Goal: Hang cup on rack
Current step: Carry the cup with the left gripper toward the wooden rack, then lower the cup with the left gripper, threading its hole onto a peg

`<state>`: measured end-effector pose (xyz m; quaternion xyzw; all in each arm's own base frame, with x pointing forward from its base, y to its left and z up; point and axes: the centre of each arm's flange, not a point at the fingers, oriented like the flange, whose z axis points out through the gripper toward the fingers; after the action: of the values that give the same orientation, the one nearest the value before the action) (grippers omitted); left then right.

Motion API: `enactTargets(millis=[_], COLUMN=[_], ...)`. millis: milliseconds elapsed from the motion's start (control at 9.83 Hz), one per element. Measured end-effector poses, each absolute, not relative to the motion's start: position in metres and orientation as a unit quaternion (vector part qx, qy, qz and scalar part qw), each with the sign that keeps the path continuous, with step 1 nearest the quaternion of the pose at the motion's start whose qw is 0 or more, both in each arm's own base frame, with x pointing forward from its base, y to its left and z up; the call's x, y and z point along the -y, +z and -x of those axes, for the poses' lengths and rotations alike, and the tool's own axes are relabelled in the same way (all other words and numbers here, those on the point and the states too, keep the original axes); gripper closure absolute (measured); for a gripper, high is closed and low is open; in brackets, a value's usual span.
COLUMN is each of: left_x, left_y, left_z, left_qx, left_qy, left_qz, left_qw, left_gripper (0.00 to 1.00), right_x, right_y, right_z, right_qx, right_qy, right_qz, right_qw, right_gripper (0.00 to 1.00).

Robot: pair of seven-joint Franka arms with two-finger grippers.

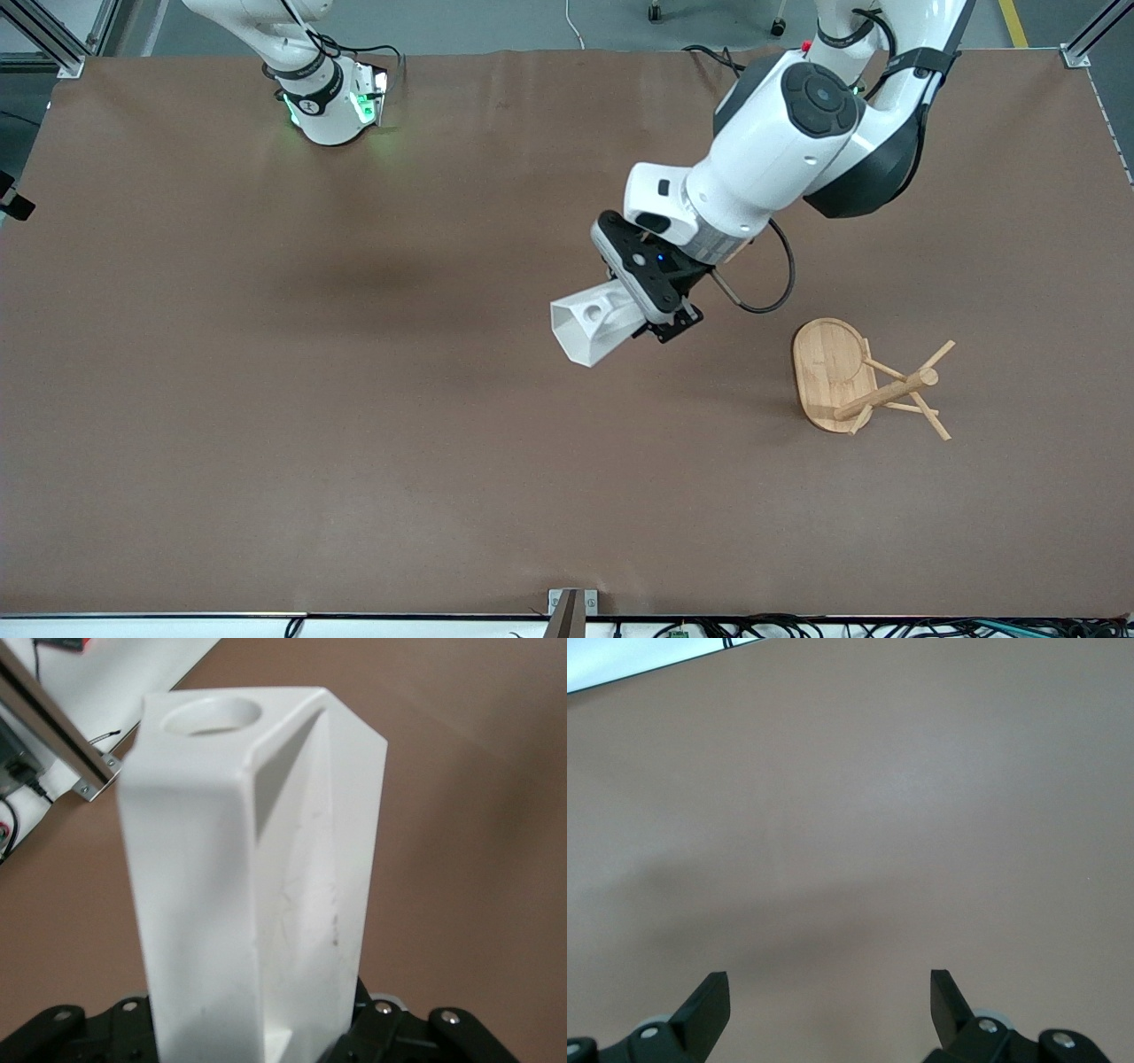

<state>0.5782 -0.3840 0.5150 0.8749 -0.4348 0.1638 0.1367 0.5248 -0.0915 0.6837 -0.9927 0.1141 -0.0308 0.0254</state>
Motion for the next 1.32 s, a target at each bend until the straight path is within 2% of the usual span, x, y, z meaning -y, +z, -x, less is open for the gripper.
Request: enactTargets(millis=[305,610,1322], left_x=[0.355,0.295,0.222], left_y=[0.514,0.483,0.445], left_z=[-0.595,-0.604,-0.535], left_qx=[0.365,0.315,0.22], left_qy=[0.167,0.162,0.124], left_qz=[-0.905,-0.927,-0.963], left_qw=[0.141,0.123,0.097], left_gripper=[0.33,0.33,0.33], right_x=[0.081,0.078,0.077], right_y=[0.677,0.676,0.674], right_z=[-0.53,-0.531,-0.529], right_qx=[-0.091,-0.086,-0.085], right_qy=[-0.021,-0.018,-0.01], right_qz=[0.996,0.996,0.996], right_qw=[0.002,-0.002,-0.001], right_gripper=[0.0,0.0,0.0])
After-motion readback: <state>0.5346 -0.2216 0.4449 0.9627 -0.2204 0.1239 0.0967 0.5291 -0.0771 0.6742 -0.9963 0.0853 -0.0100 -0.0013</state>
